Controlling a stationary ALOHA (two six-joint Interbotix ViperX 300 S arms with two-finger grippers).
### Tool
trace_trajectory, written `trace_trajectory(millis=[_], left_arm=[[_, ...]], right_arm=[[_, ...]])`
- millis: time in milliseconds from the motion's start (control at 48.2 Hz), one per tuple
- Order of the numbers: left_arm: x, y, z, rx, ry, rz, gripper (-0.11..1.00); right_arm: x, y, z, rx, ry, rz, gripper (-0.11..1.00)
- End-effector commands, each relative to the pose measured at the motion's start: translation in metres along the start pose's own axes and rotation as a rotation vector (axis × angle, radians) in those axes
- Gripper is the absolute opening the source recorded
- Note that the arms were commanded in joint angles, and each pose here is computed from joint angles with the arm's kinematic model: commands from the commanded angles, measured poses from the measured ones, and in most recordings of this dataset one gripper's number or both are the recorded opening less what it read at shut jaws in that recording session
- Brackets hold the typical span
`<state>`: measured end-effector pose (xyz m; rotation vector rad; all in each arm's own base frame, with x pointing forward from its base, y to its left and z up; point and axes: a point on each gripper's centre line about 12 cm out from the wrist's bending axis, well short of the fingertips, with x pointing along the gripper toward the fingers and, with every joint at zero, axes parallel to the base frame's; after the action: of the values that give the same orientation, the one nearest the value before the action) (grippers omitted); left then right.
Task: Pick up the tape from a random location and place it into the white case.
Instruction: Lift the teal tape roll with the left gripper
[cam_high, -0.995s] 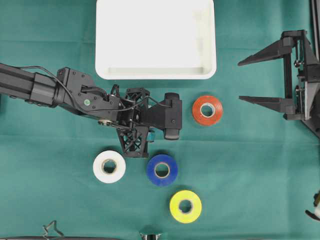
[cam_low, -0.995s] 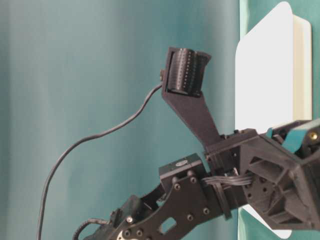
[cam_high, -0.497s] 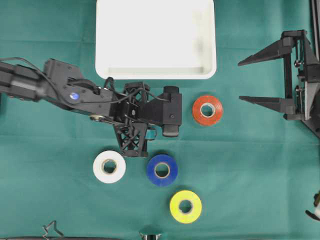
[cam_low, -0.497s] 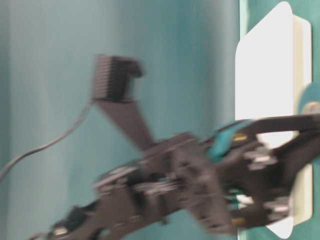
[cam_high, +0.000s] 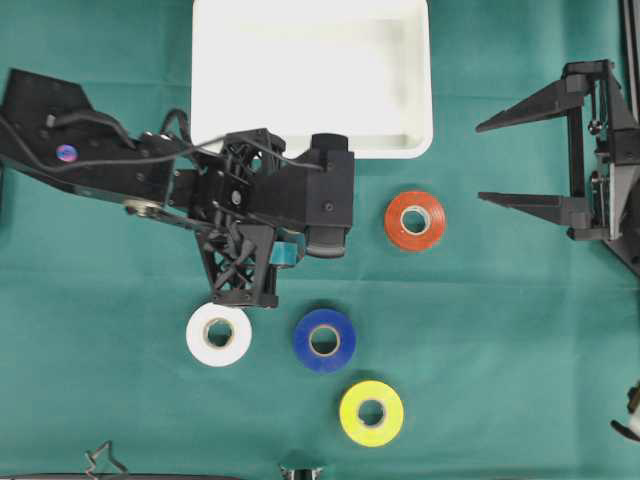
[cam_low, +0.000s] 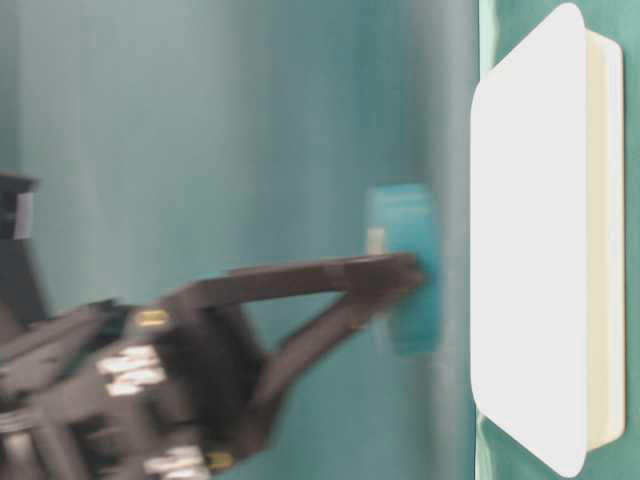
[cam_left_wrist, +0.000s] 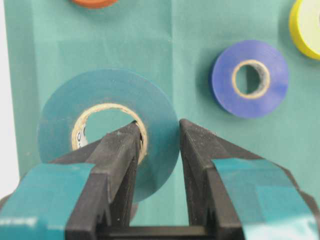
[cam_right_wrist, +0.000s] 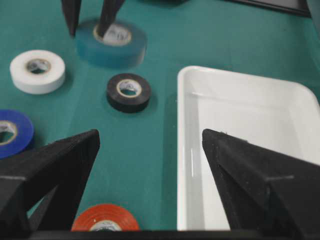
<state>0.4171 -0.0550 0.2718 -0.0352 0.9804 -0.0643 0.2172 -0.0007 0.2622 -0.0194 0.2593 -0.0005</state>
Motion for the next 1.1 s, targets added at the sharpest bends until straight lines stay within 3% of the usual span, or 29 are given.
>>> trace_trajectory(millis=[0,290,1078], left_arm=[[-0.039,-0.002,0.019,0.007,-0.075,-0.004,0.21],[-0.081,-0.003,0.034,0.048,-0.101,-0.004,0.21],[-0.082,-0.003,0.034,0.048,-0.097,-0.001,0.21]], right_arm=[[0.0,-0.001,0.012,-0.004,-0.029,-0.002,0.92],[0.0,-0.001,0.011,-0.004,-0.025,-0.002,0.92],[0.0,-0.001,0.01,-0.004,-0.014,-0.002,0.92]])
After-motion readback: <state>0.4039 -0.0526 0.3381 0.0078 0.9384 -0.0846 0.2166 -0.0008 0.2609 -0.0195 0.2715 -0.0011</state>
